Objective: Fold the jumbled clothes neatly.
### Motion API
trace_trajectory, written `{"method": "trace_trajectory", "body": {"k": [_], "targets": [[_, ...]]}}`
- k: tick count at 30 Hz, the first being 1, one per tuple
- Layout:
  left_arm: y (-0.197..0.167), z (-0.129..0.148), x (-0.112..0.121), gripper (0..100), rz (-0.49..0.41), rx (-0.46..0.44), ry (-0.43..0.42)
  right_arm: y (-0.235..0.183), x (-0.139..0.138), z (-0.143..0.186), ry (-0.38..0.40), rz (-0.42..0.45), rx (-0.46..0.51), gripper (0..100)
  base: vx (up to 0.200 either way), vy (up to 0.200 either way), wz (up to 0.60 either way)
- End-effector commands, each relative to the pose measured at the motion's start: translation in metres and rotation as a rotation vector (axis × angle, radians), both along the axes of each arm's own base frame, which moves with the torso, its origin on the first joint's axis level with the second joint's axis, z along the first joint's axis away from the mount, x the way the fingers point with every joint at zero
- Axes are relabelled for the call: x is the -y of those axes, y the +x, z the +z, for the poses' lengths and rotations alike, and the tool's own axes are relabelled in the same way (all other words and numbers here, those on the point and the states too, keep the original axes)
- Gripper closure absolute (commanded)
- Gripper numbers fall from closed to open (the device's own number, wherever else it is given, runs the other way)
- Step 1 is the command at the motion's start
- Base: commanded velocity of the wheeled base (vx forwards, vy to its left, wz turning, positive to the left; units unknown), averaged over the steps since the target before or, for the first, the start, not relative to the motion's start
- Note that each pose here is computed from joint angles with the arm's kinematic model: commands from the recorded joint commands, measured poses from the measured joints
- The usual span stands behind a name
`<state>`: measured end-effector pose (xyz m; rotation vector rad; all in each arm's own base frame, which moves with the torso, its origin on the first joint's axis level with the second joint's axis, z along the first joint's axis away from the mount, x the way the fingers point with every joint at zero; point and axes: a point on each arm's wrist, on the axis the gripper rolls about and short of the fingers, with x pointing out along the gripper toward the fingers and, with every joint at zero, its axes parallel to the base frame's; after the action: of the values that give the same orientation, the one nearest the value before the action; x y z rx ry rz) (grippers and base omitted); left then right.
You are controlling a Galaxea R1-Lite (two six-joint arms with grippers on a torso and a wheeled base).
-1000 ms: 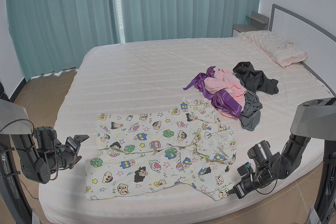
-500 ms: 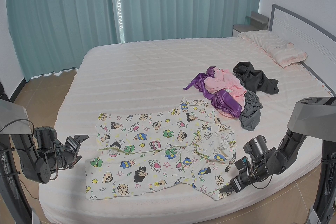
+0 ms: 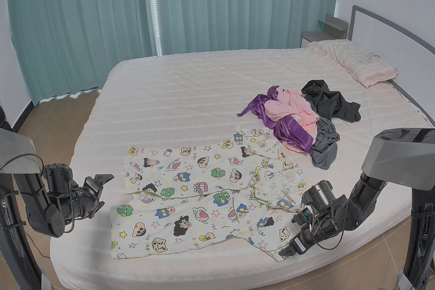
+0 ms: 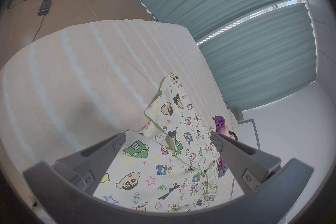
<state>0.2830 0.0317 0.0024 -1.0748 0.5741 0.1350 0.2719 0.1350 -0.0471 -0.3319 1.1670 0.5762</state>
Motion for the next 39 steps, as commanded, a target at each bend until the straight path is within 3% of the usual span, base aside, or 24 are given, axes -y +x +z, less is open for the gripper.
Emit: {"method": "trace_trajectory", "body": {"k": [1,2,15,22,27,32,39], "targets": [[0.001,0.000,-0.002,0,0.007,0.003,0.000,-0.004,-0.004,-0.001,-0.002,0.014,-0.009,0,0.000,0.000,0.00],[0.001,0.000,-0.002,0,0.009,0.003,0.000,-0.004,-0.005,-0.001,-0.004,0.015,-0.009,100,0.000,0.000,0.00],[0.001,0.001,-0.005,0,0.018,0.005,0.002,-0.010,-0.004,-0.002,-0.069,0.005,-0.014,100,0.000,0.000,0.00],[0.001,0.001,-0.005,0,0.018,0.005,0.002,-0.016,-0.008,0.009,-0.060,-0.054,-0.051,100,0.000,0.000,0.00],[0.001,0.001,-0.005,0,0.018,0.007,0.002,-0.025,-0.003,0.022,-0.102,-0.101,-0.082,100,0.000,0.000,0.00],[0.001,0.001,-0.005,0,0.018,0.005,0.002,-0.037,0.013,0.033,-0.210,-0.154,-0.159,100,0.000,0.000,0.00],[0.001,0.000,-0.005,0,0.018,0.004,0.002,-0.042,0.018,0.033,-0.228,-0.182,-0.197,100,0.000,0.000,0.00]]}}
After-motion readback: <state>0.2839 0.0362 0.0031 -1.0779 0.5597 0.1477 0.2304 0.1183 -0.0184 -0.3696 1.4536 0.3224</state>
